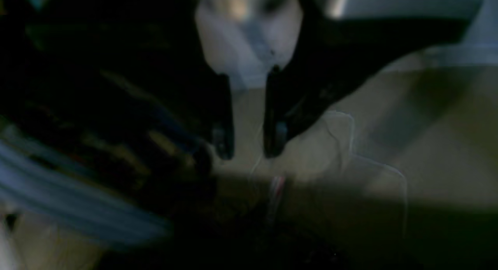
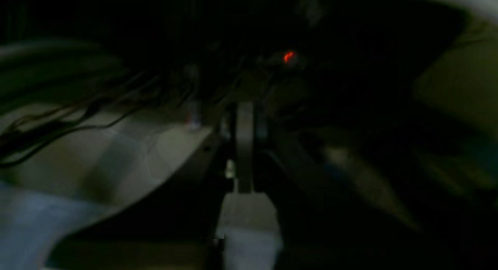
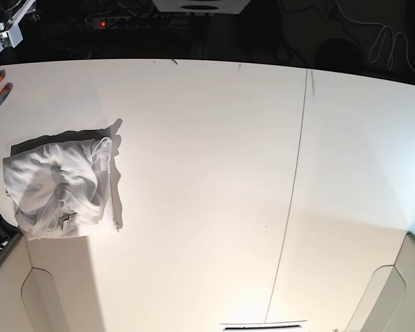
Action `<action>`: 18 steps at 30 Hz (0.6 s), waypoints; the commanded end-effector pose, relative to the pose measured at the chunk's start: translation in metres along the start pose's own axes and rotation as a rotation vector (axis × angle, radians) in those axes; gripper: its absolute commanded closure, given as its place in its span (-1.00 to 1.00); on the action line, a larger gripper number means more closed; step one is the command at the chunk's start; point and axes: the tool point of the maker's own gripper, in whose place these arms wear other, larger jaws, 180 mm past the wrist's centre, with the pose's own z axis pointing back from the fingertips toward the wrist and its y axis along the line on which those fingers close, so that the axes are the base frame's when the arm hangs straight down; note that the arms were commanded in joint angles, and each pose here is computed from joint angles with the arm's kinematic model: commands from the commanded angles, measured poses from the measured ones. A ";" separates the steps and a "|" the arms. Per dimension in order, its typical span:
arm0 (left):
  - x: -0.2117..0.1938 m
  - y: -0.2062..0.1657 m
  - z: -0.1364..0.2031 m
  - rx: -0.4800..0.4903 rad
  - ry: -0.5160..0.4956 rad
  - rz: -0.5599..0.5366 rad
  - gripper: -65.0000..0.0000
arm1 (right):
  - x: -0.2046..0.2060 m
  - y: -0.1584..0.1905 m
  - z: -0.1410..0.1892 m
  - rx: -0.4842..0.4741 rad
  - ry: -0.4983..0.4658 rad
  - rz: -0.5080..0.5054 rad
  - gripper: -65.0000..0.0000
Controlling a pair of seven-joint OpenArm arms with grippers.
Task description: Layout the t-shirt on the table in an organized manner, then fold the t-shirt properly
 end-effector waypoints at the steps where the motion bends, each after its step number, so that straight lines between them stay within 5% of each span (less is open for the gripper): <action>1: -0.014 0.007 -0.005 0.039 0.051 -0.029 0.50 | -0.011 -0.008 -0.003 0.008 0.021 -0.018 1.00; 6: -0.048 0.024 -0.061 0.152 0.117 -0.259 0.50 | -0.081 -0.032 -0.043 0.037 0.094 -0.185 1.00; 11: -0.061 0.016 -0.121 0.120 0.101 -0.415 0.50 | -0.145 -0.030 -0.095 0.052 0.168 -0.344 1.00; 18: -0.029 -0.011 -0.224 0.187 0.031 -0.433 0.50 | -0.136 0.009 -0.179 0.121 0.236 -0.253 1.00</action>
